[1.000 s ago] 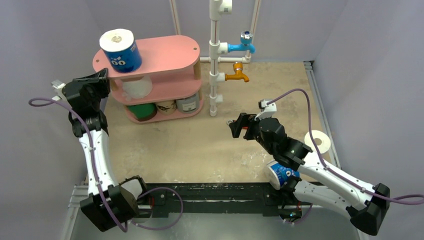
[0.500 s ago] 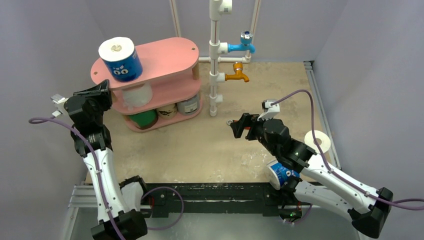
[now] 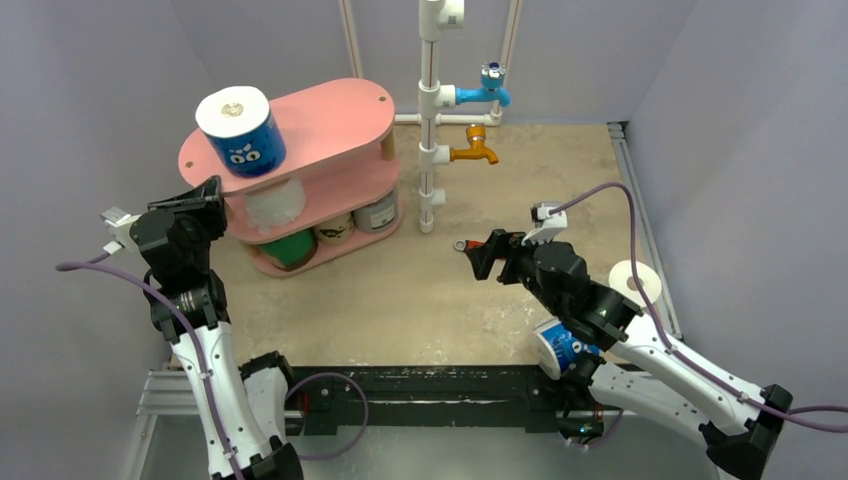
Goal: Place and organize the paper towels onto the shelf
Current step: Adjust the shelf at the center of the board.
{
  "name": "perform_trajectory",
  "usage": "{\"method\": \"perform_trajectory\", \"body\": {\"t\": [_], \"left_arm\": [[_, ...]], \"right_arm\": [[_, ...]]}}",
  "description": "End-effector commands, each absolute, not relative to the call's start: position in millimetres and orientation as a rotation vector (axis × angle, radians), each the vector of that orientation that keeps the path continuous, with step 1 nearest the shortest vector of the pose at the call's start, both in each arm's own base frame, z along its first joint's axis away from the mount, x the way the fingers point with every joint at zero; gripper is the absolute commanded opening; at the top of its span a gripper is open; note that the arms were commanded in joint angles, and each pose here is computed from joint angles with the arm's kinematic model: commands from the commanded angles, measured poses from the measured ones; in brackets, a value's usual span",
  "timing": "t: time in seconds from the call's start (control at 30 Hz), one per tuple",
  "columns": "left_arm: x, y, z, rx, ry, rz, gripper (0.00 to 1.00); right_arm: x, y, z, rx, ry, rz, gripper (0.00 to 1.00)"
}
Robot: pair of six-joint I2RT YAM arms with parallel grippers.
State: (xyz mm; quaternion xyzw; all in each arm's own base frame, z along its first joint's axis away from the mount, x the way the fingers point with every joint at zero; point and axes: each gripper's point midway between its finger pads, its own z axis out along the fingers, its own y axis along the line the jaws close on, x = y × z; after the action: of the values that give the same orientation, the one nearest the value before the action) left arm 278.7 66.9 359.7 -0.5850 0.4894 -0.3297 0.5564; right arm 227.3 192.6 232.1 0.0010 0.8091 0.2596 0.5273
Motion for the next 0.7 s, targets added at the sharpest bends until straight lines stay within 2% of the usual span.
{"method": "perform_trajectory", "body": {"t": [0.0, 0.07, 0.1, 0.17, 0.23, 0.27, 0.5, 0.67], "left_arm": [[261.1, 64.7, 373.6, -1.259, 1.217, -0.642, 0.28], [256.7, 67.9, 376.4, -1.254, 1.230, -0.593, 0.56], [254.3, 69.5, 379.4, -1.253, 1.235, -0.568, 0.66], [248.3, 74.1, 382.5, -1.267, 1.247, -0.513, 0.76], [238.5, 81.3, 380.0, -1.303, 1.254, -0.436, 0.80], [232.4, 85.2, 380.4, -1.314, 1.253, -0.393, 0.85], [172.3, 105.1, 377.5, -1.350, 1.328, -0.033, 0.86], [142.8, 89.0, 352.7, -1.314, 1.400, -0.004, 0.87]], "right_arm": [[228.6, 186.3, 256.4, 0.040, 1.883, 0.633, 0.89], [228.8, 185.2, 258.4, 0.046, 1.882, 0.628, 0.89], [228.9, 185.0, 259.0, 0.048, 1.883, 0.627, 0.89], [229.2, 184.8, 260.1, 0.050, 1.881, 0.626, 0.89], [230.0, 184.4, 260.1, 0.054, 1.882, 0.621, 0.89], [230.7, 184.1, 260.0, 0.055, 1.883, 0.615, 0.89], [236.0, 181.2, 250.7, 0.060, 1.915, 0.551, 0.90], [240.3, 178.4, 243.2, 0.100, 1.935, 0.513, 0.90]]}}
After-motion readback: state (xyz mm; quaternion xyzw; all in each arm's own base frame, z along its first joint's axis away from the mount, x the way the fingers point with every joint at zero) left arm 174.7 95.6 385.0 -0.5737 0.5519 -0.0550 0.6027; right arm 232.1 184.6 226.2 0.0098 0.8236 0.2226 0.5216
